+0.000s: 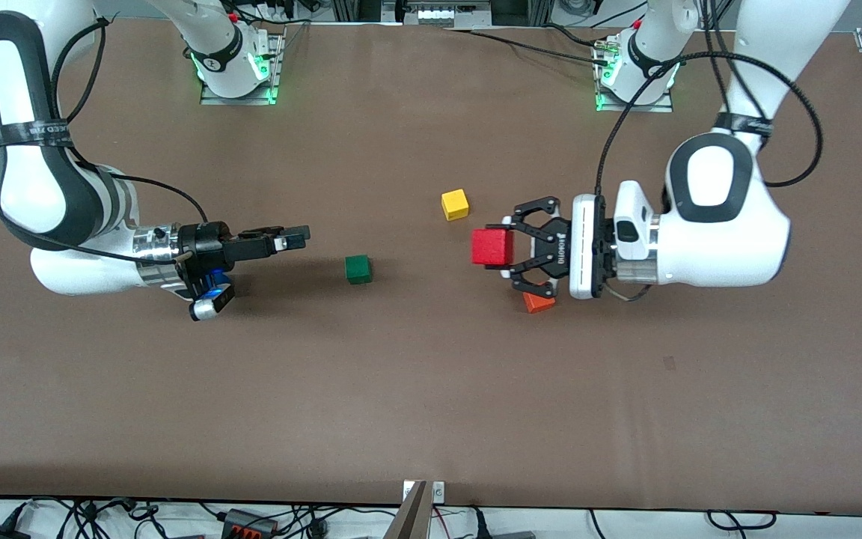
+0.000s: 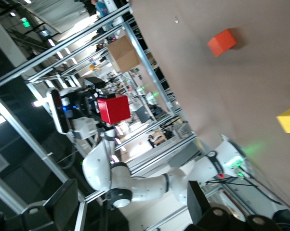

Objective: Pass red block to right arm, stack on blue
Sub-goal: 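Lift the red cube with the left gripper while the right gripper approaches, then close the right gripper on the red cube held by the left gripper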

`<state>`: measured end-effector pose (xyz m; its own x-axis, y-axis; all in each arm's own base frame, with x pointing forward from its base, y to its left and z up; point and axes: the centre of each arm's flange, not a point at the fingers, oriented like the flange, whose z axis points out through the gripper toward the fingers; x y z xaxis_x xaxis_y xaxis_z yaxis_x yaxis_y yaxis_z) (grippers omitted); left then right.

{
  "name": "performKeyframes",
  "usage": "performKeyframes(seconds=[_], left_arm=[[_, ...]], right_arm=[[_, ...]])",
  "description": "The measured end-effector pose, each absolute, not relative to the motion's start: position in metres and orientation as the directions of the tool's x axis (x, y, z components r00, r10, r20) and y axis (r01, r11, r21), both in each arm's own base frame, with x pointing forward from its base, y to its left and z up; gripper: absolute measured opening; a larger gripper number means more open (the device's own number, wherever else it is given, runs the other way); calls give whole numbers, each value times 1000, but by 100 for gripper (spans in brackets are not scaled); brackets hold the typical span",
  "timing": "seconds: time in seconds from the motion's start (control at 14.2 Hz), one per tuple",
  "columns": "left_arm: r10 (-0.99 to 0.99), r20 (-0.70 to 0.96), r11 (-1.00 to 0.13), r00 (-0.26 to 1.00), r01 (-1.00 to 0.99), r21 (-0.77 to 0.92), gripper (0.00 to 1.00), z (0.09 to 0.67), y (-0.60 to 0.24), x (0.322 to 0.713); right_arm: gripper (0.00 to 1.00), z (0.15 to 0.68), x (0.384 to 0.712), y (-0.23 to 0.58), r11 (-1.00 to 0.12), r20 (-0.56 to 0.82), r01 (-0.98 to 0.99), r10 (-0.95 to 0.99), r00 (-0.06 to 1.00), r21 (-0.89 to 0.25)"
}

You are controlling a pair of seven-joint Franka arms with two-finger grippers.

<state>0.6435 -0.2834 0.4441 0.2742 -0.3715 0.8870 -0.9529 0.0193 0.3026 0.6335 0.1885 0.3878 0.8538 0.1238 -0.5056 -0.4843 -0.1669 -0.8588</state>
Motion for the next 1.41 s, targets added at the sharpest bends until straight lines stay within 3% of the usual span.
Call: performKeyframes(seconds=[0.35, 0.71, 1.41], left_arm=[[-222, 953, -71, 205, -978, 194, 56, 425, -353, 620], [-177, 954, -152, 240, -965, 215, 56, 408, -406, 592], [-120, 967, -178, 226, -963, 203, 56, 383, -422, 584]], right_arm=[[100, 372, 634, 206, -92, -425, -415, 156, 892, -905], [100, 358, 633, 224, -26, -361, -362, 171, 917, -932], [100, 327, 619, 270, -9, -354, -361, 221, 909, -933]])
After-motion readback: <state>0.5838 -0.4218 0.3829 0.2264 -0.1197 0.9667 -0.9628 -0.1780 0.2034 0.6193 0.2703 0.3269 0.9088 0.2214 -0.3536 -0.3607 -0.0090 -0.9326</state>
